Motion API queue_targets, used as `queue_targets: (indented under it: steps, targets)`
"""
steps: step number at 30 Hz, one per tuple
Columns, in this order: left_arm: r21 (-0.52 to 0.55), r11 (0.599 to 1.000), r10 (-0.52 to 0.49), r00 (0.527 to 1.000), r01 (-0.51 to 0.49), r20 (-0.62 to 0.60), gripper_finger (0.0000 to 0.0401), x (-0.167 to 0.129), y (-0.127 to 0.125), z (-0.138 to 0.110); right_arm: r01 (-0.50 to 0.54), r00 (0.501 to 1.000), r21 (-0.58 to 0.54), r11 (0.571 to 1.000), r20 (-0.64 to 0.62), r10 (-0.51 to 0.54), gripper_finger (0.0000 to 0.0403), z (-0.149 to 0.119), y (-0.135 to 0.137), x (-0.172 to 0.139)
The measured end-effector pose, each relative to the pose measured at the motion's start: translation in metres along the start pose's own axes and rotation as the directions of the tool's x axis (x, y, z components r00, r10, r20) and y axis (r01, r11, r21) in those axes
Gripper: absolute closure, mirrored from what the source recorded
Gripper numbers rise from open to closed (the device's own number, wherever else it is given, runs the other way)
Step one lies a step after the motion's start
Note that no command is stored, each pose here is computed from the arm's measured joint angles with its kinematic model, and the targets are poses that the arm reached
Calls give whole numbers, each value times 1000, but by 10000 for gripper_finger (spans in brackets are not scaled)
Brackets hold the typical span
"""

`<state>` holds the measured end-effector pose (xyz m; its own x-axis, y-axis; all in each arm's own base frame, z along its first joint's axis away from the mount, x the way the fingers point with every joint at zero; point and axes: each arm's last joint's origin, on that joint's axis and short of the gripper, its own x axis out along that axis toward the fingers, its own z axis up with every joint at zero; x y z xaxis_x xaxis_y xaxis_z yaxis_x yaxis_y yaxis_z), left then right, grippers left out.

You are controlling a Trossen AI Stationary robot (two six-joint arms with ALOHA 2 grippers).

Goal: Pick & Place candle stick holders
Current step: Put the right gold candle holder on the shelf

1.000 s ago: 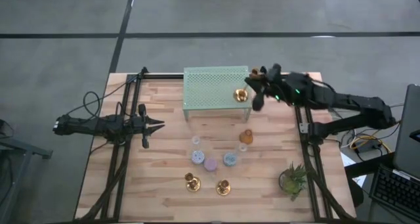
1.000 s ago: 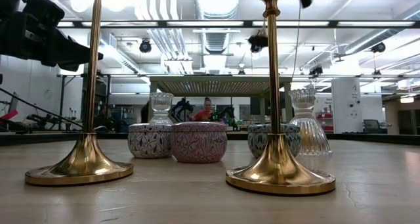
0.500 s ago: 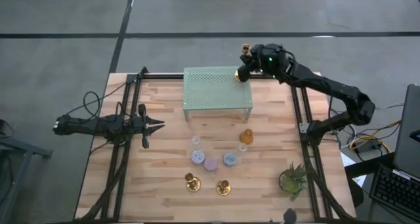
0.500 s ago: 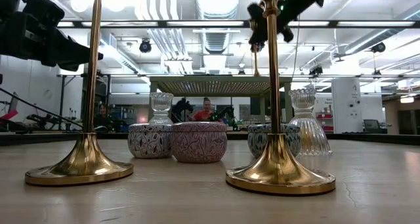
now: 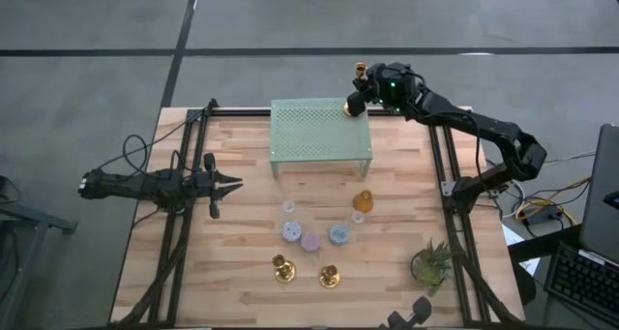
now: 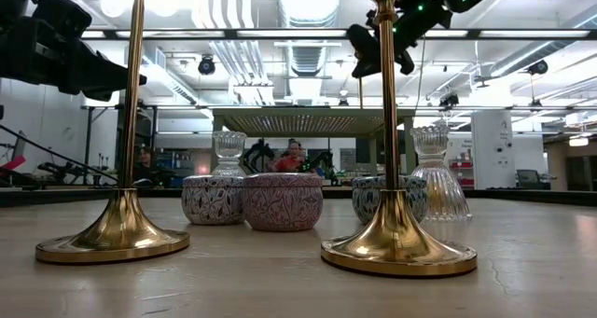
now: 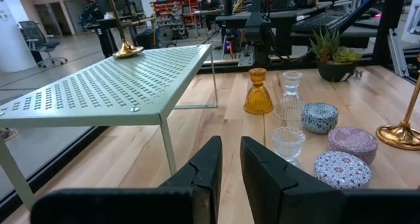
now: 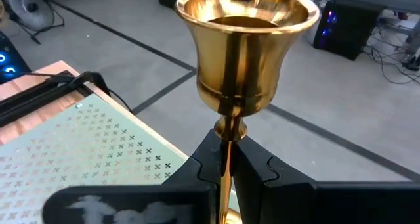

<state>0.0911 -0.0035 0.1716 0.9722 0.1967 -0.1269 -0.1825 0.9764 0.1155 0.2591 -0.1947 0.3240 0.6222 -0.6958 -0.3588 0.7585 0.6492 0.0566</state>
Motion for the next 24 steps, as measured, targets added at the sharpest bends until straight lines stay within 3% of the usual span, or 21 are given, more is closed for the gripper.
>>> queue_targets:
  steps: [15,24]
  targets:
    - [0,1000,0,1000,0,0,341,0,0,0,-1,1000,38,999,8,1,388,-3,0,1]
    - [0,1000,0,1000,0,0,341,0,0,0,-1,1000,22,1000,11,1,354,-6,0,3]
